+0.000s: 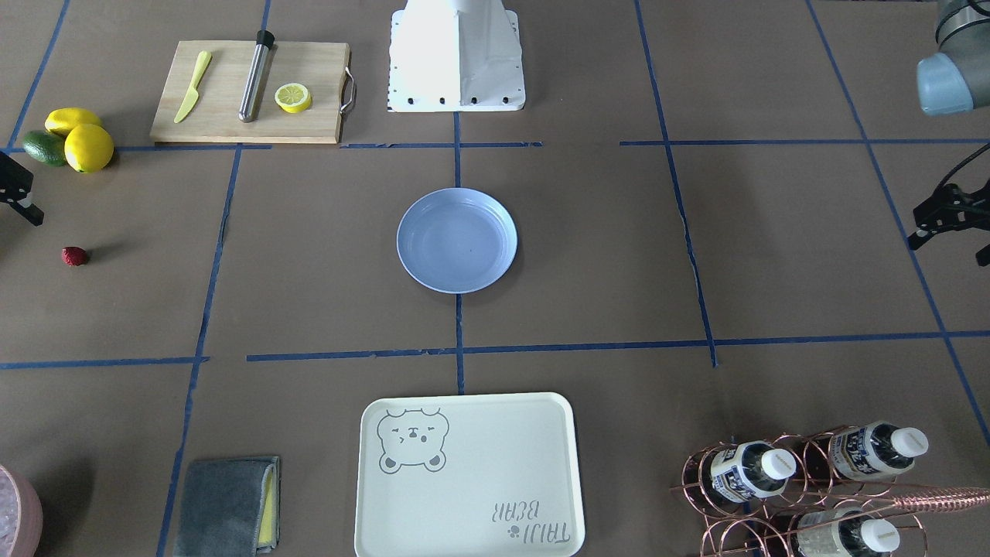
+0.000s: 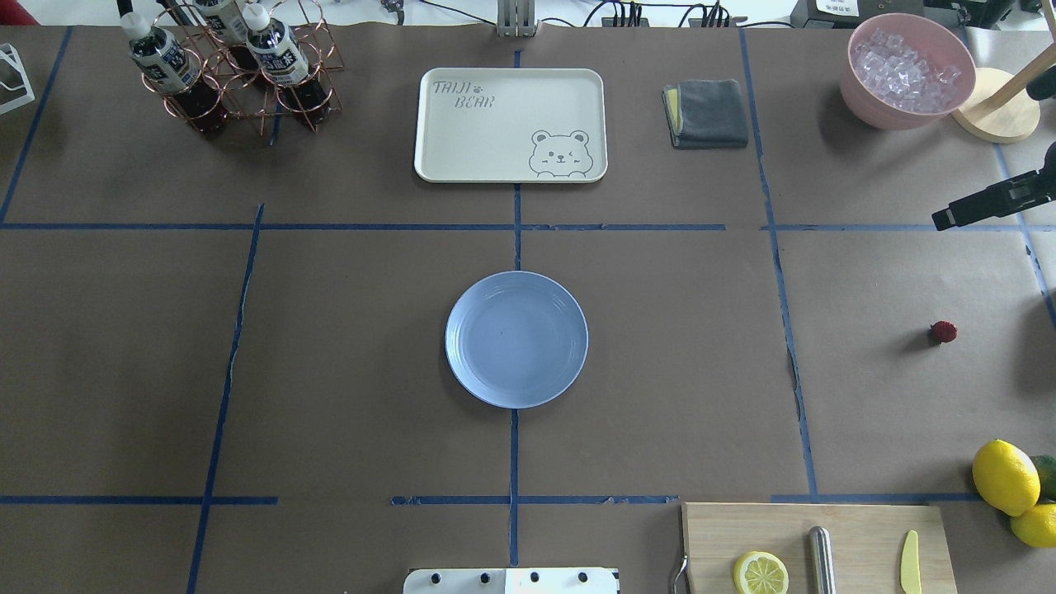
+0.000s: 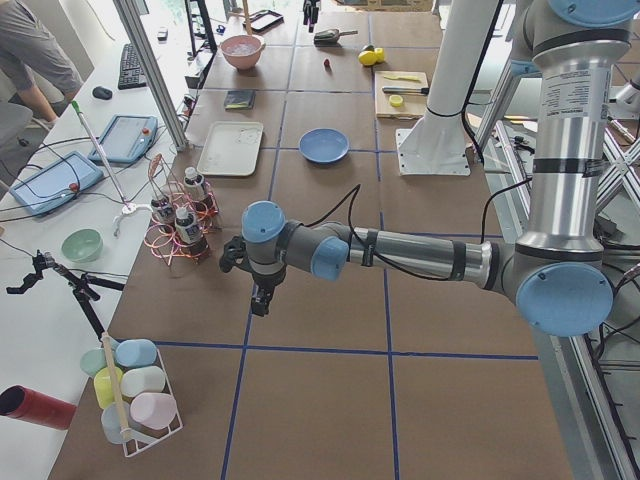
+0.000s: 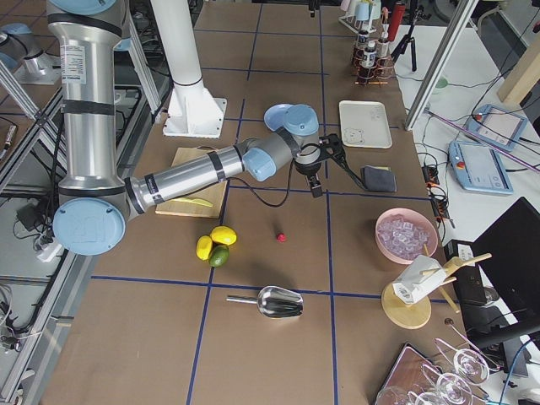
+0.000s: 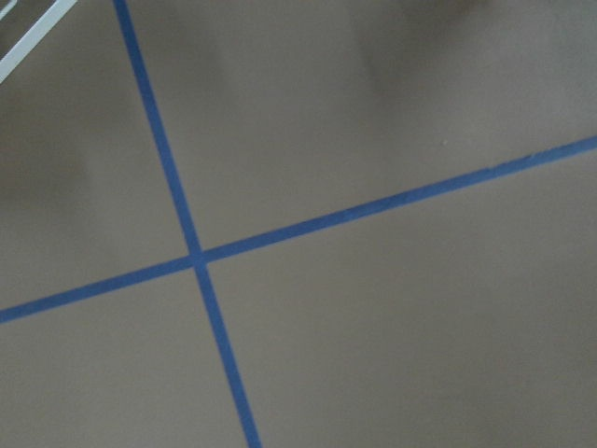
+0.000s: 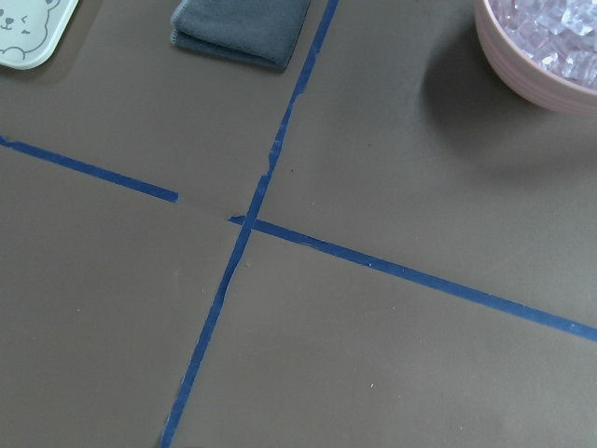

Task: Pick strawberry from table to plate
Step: 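Lower the right gripper over the red strawberry and grasp it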

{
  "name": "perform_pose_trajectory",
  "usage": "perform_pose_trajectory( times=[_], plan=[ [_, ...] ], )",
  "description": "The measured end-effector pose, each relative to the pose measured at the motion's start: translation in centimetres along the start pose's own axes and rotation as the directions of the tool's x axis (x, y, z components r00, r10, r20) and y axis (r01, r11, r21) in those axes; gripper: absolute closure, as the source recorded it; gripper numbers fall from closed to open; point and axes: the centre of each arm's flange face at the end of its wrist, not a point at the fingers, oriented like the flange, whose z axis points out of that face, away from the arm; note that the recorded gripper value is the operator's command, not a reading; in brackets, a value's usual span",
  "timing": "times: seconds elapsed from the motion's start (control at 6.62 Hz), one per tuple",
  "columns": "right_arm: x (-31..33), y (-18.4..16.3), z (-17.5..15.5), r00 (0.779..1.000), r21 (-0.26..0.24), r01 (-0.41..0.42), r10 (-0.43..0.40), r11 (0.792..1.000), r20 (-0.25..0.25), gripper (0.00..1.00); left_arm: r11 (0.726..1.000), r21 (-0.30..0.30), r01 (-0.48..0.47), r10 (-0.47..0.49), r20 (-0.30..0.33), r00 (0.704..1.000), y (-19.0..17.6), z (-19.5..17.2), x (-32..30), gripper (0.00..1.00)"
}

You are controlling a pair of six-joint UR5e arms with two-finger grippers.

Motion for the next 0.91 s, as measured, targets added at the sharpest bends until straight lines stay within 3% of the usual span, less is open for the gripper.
perform_pose_trajectory(
  times=[0.15,0.6,0.91],
  plan=[
    [-0.3,0.1,0.4,1.000,-0.006,0.003,-0.003,1.000,0.001,0.00,0.999,-0.048,-0.001,0.001,0.001,1.000,2.1,-1.1,-2.9,0.00],
    [0.4,2.0,3.4,0.998,-0.041,-0.032,0.030,0.999,-0.058,0.00,1.000,-0.028,-0.012,0.012,0.000,1.000,5.1,-3.9,-7.3,0.00],
    [3.4,6.0,7.9,0.996,-0.046,-0.023,0.019,0.999,-0.088,0.01,1.000,-0.019,-0.015,0.015,0.001,1.000,5.0,-4.3,-7.3,0.00]
  ],
)
